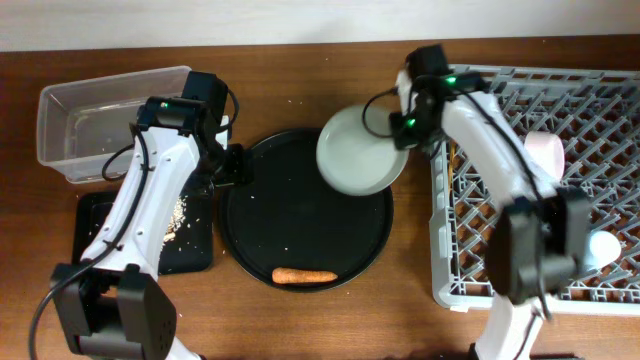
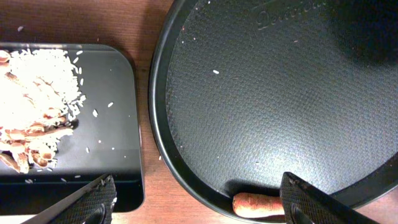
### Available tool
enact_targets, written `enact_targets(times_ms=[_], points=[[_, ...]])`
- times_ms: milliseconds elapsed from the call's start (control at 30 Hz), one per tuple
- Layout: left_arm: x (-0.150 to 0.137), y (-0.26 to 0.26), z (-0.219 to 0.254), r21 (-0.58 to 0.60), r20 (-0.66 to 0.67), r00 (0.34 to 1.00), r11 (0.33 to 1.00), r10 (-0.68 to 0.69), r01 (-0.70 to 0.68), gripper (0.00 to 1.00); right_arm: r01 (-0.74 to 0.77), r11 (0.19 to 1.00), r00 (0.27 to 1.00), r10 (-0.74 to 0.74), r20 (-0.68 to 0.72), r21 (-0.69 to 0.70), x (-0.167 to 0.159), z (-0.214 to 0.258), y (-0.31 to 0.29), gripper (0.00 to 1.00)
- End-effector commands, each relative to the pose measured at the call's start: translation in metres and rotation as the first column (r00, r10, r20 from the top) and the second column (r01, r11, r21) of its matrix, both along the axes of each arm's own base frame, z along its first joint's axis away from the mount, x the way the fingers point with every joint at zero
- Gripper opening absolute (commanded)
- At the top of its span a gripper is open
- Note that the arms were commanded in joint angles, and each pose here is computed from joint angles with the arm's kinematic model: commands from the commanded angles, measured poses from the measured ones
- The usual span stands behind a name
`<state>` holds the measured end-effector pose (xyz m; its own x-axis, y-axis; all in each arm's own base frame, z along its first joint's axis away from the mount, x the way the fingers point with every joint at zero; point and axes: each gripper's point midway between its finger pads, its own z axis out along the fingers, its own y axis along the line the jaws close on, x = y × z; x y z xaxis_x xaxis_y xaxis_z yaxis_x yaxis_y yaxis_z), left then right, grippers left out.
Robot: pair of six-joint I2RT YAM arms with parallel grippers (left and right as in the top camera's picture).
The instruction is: Sort waste into correct bins and load items into the dishwasher rack
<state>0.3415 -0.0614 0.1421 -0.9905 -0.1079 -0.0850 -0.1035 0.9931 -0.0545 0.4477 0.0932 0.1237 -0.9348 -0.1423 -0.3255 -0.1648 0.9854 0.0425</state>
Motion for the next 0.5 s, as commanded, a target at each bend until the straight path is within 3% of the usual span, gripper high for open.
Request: enact_targets(times_ms=[0, 33, 133, 200, 467], points=[[0.001, -0.001, 0.007, -0.014, 0.019, 1.0, 1.0, 0.007, -0.007, 0.84, 0.225, 0.934, 0.929, -0.12, 0.349, -0.276, 0.002, 0.123, -0.071, 0.04], [0.001, -0.001, 0.007, -0.015, 0.021, 1.0, 1.0, 0.007, -0.007, 0.84, 0.315, 0.881, 0.897, -0.154, 0.415, -0.354, -0.004, 0.146, -0.093, 0.04], [0.001, 0.0, 0.007, -0.011, 0.022, 1.0, 1.0, 0.007, -0.007, 0.84, 0.555, 0.604, 0.805, -0.219, 0.551, -0.571, -0.027, 0.192, -0.154, 0.04], [0.002, -0.001, 0.007, -0.011, 0.023, 1.0, 1.0, 0.007, -0.007, 0.84, 0.638, 0.495, 0.756, -0.259, 0.601, -0.589, -0.035, 0.202, -0.175, 0.04], [0.001, 0.0, 0.007, -0.011, 0.02, 1.0, 1.0, 0.009, -0.009, 0.84, 0.584, 0.543, 0.811, -0.419, 0.408, -0.604, -0.037, 0.112, -0.208, 0.04]])
